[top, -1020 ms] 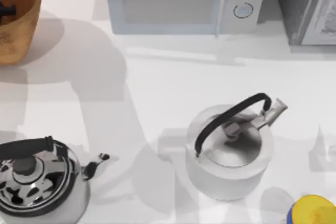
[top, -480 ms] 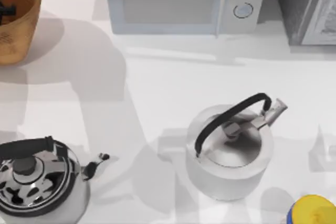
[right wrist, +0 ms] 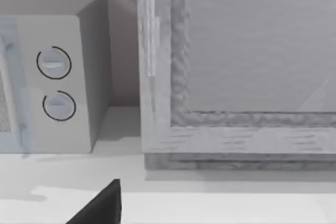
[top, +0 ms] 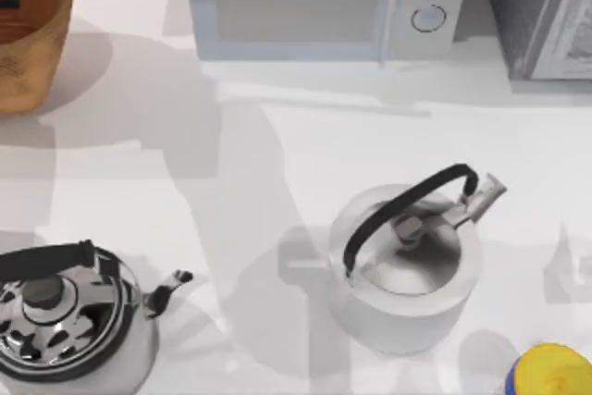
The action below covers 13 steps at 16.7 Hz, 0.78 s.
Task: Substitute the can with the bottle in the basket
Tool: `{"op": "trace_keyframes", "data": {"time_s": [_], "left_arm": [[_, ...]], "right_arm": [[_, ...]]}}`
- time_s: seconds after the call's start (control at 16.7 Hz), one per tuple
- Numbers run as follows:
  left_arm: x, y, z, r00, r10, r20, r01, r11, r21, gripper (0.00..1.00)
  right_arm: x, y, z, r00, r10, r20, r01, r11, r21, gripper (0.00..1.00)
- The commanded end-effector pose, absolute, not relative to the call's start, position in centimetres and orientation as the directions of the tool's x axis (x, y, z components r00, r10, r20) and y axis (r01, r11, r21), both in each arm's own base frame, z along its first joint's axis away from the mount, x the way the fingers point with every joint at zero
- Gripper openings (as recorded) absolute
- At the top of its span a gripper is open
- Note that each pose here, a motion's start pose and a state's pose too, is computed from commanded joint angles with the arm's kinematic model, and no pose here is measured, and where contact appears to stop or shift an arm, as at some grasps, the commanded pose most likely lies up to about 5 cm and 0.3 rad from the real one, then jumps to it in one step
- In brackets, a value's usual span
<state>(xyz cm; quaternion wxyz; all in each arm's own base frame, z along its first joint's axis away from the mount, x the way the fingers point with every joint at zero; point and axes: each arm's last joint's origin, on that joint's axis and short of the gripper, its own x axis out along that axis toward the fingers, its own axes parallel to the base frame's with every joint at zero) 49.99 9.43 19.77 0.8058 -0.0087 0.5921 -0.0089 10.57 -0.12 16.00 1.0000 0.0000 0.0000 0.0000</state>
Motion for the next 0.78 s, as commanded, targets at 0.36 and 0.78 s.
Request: {"op": "trace_keyframes", "data": {"time_s": [0.36, 0.78], "left_arm": [[40.2, 5.8, 30.7, 0.569, 0.016, -0.822, 0.004, 1.0, 0.022, 0.0], [20.5, 1.6, 32.9, 0.898, 0.037, -0.439, -0.014, 0.998, 0.054, 0.0]], "right_arm": [[10.6, -0.1, 16.0, 1.0, 0.0, 0.0, 0.0, 1.0, 0.0, 1.0], [10.6, -0.1, 16.0, 1.0, 0.0, 0.0, 0.0, 1.0, 0.0, 1.0]]}}
